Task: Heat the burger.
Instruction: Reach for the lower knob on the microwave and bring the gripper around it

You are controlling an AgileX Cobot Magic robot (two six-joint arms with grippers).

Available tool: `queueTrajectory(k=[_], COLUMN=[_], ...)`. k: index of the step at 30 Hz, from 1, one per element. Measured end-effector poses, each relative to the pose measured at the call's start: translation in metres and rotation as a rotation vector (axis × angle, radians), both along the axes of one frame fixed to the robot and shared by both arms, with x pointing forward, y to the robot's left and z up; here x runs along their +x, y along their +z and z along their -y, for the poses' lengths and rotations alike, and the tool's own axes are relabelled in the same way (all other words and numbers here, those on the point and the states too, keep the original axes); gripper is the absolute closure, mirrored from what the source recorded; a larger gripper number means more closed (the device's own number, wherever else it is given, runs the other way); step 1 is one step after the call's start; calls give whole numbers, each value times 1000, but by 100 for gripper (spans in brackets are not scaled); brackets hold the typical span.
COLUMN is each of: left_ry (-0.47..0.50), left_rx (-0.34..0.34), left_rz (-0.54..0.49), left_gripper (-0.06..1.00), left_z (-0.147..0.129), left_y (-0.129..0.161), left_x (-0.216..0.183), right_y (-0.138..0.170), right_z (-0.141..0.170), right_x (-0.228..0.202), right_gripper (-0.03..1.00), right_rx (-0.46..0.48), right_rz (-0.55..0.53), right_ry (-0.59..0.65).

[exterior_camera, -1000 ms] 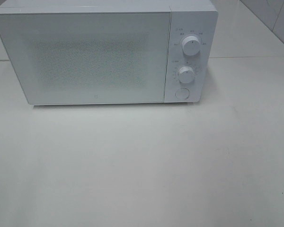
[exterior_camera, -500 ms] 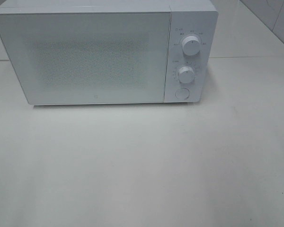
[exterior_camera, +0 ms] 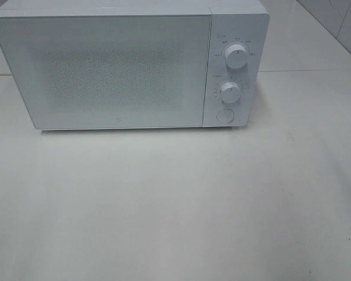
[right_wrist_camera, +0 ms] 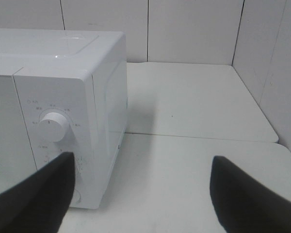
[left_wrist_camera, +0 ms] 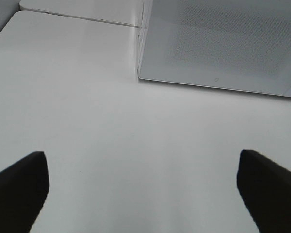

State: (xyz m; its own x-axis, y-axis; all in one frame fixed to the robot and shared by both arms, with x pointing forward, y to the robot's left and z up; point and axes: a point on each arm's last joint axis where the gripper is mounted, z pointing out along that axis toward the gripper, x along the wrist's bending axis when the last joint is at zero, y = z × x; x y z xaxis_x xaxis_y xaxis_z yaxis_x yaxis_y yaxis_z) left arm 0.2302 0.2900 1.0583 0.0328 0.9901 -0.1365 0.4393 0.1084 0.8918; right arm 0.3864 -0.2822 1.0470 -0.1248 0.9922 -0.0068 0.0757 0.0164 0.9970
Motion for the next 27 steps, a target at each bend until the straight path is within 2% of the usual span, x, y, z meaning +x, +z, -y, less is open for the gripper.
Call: queueTrajectory(k=[11,18,20,26,27], left_ry=[0,0,0,0,0], left_rx=[0,0,0,0,0], left_rz=[0,0,0,0,0], left_gripper=[-3,-3,-3,-3,-3], left_z=[0,0,0,0,0], left_y=[0,0,0,0,0], left_x=[0,0,0,0,0], right_y=[-24,-42,-58,-71,-77], right_z=[-7,-7,-7,-20,-27], right_x=[42,62,67,64,64], right_gripper=[25,26,26,26,26], right_rx=[19,62,57,16,-17], right_rz=[-8,-14,2,44,44], right_ry=[36,8,-29,-46,-59])
